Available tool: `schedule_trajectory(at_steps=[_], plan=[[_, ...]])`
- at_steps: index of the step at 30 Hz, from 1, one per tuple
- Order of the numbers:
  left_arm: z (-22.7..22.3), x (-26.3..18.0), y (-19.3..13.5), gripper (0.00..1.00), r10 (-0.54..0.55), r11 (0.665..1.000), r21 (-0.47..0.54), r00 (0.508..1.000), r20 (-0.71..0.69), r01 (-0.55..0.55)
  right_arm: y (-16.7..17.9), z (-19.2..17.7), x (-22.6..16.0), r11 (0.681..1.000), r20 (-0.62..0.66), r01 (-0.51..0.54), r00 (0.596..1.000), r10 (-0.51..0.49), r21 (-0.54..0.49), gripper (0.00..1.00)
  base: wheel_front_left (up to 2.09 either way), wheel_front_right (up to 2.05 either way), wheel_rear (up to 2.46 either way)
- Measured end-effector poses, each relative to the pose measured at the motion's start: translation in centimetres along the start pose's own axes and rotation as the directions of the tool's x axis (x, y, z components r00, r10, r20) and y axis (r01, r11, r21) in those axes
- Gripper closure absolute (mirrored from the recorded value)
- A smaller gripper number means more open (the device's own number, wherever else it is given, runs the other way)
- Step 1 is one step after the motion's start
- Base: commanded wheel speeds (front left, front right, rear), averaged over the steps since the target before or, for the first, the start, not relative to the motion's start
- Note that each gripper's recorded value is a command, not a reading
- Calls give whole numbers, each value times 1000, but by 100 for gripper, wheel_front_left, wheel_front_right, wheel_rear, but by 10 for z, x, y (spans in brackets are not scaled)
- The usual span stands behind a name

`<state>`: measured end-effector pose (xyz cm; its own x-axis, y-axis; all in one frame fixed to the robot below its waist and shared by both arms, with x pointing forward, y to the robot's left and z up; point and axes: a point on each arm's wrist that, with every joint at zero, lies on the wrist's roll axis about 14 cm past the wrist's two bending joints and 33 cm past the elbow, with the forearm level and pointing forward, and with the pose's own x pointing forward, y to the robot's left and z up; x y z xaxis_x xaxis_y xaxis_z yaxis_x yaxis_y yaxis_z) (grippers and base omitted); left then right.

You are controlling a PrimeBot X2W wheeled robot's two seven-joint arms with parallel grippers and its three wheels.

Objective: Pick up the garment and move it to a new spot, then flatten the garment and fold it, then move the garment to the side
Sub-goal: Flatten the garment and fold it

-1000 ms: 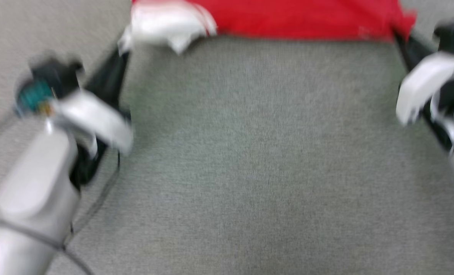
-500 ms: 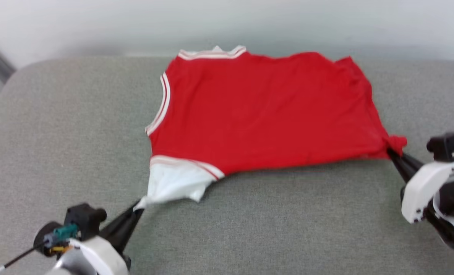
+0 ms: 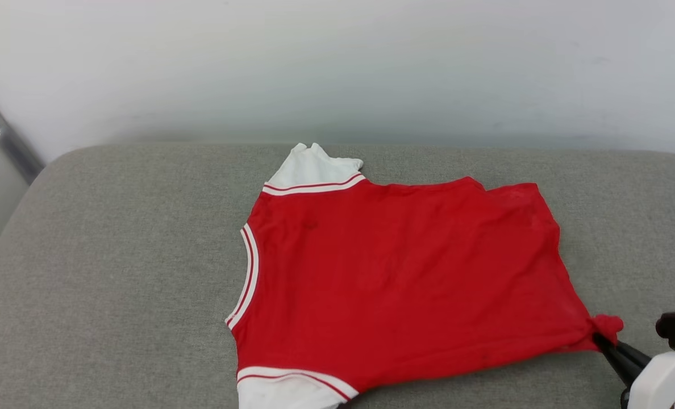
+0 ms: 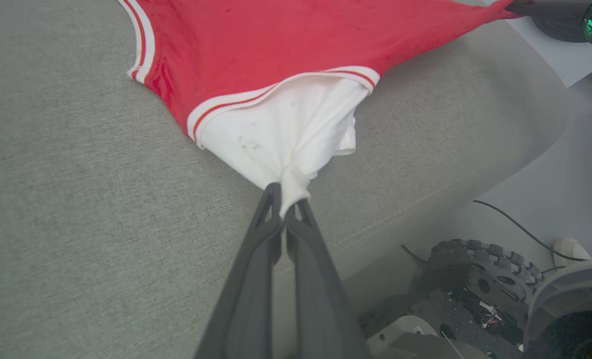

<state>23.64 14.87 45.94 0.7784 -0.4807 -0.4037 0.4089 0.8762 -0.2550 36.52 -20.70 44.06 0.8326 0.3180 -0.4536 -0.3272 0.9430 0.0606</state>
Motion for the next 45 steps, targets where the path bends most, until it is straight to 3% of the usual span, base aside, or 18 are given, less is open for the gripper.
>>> schedule_trajectory(at_steps=[10,23,43,44,45], plan=[[26,6,0,100,-2,1000,-10,996,87,3,1,-10,-18,999,-36,19,999,-17,46,100,0,0,0],[100,57,39,100,5,996,84,969,246,-26,-5,7,12,997,-82,33,996,-27,69,100,0,0,0],[64,145,117,100,130,987,89,990,55,-135,-9,-23,86,999,-298,35,954,-31,11,100,0,0,0],[60,147,119,78,143,986,76,989,39,-146,-11,-23,87,999,-299,42,954,-37,11,100,0,0,0],[56,147,122,29,157,985,72,987,26,-159,-13,-23,88,998,-298,55,953,-48,14,82,0,0,0]])
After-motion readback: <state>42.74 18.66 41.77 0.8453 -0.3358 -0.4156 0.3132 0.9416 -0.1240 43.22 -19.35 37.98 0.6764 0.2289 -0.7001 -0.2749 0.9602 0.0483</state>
